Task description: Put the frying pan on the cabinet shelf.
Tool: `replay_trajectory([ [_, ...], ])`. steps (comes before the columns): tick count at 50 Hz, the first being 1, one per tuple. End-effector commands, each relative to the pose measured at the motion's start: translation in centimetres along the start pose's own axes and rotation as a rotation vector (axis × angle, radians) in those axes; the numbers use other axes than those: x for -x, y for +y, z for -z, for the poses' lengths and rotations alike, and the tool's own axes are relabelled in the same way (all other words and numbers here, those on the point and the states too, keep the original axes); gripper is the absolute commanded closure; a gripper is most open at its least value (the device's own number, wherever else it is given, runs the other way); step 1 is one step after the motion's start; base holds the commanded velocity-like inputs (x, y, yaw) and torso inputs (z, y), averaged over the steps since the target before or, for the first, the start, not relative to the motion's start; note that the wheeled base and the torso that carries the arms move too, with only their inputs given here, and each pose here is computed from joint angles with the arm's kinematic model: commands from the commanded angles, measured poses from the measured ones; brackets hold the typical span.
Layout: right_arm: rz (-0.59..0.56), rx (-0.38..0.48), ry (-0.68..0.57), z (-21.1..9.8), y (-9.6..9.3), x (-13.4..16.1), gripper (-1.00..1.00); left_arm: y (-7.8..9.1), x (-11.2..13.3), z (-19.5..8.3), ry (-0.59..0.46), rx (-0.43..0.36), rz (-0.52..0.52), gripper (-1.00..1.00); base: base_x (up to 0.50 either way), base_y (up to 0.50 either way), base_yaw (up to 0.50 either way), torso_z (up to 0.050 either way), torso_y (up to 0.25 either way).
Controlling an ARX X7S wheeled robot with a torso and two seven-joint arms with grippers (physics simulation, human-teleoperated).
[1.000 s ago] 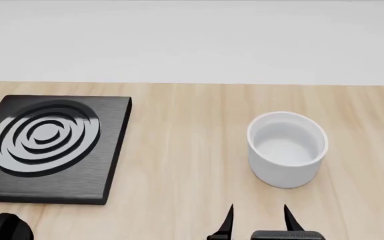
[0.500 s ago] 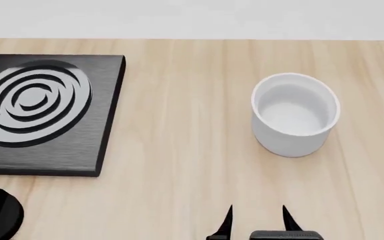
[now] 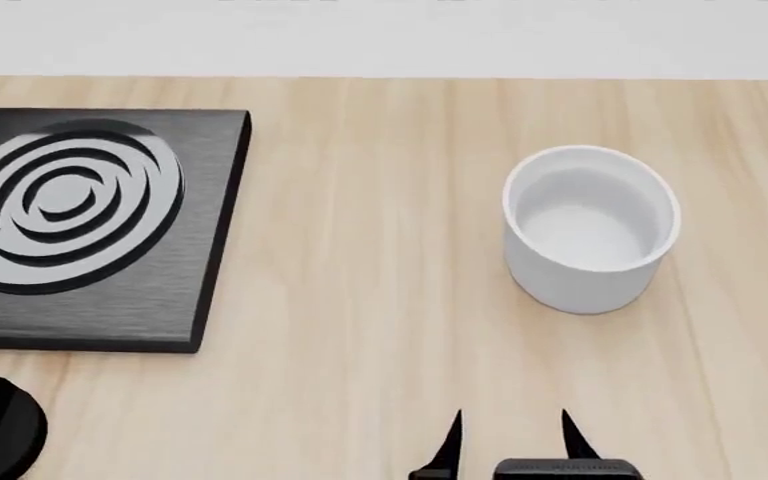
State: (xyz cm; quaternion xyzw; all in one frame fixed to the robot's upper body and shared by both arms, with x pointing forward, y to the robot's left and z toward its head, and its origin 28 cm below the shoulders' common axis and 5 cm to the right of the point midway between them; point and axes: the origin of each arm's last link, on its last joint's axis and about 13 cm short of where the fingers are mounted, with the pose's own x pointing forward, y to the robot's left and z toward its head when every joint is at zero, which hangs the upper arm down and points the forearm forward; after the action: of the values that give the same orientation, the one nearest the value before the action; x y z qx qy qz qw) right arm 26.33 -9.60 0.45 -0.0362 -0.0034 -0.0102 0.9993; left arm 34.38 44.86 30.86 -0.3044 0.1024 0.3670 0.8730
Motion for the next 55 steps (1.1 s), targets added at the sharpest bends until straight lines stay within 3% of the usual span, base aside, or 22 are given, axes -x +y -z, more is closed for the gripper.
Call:
replay_trajectory([
  [1, 0.003, 0.005, 0.005, 0.2, 0.1, -0.3, -1.0, 0.3, -0.7, 0.1, -0.058, -0.005, -0.072, 1.0, 0.0, 0.0, 0.0, 0.0, 0.0],
  [3, 0.003, 0.006, 0.007, 0.2, 0.2, -0.4, -1.0, 0.3, -0.9, 0.5, -0.037, 0.039, -0.09, 1.0, 0.0, 0.0, 0.0, 0.0, 0.0],
  [4, 0.003, 0.007, 0.007, 0.2, 0.2, -0.5, -1.0, 0.3, -0.9, 0.7, -0.029, 0.013, -0.078, 1.0, 0.0, 0.0, 0.0, 0.0, 0.0],
  [14, 0.006, 0.014, 0.015, 0.5, 0.5, -1.2, -1.0, 0.6, -1.9, 2.8, 0.006, 0.027, -0.082, 1.0, 0.0, 0.0, 0.0, 0.0, 0.0],
  [24, 0.002, 0.015, 0.016, 0.8, 0.6, -1.7, -1.0, 0.4, -1.7, 2.5, 0.007, -0.001, -0.078, 1.0, 0.0, 0.0, 0.0, 0.0, 0.0],
  [25, 0.002, 0.014, 0.015, 0.7, 0.6, -1.7, -1.0, 0.3, -1.6, 2.4, 0.006, -0.007, -0.075, -1.0, 0.0, 0.0, 0.0, 0.0, 0.0],
  [55, -0.006, 0.005, 0.011, 0.9, 0.3, -1.2, -1.0, -1.7, 0.0, 0.6, -0.011, -0.061, -0.011, -1.0, 0.0, 0.0, 0.0, 0.0, 0.0],
])
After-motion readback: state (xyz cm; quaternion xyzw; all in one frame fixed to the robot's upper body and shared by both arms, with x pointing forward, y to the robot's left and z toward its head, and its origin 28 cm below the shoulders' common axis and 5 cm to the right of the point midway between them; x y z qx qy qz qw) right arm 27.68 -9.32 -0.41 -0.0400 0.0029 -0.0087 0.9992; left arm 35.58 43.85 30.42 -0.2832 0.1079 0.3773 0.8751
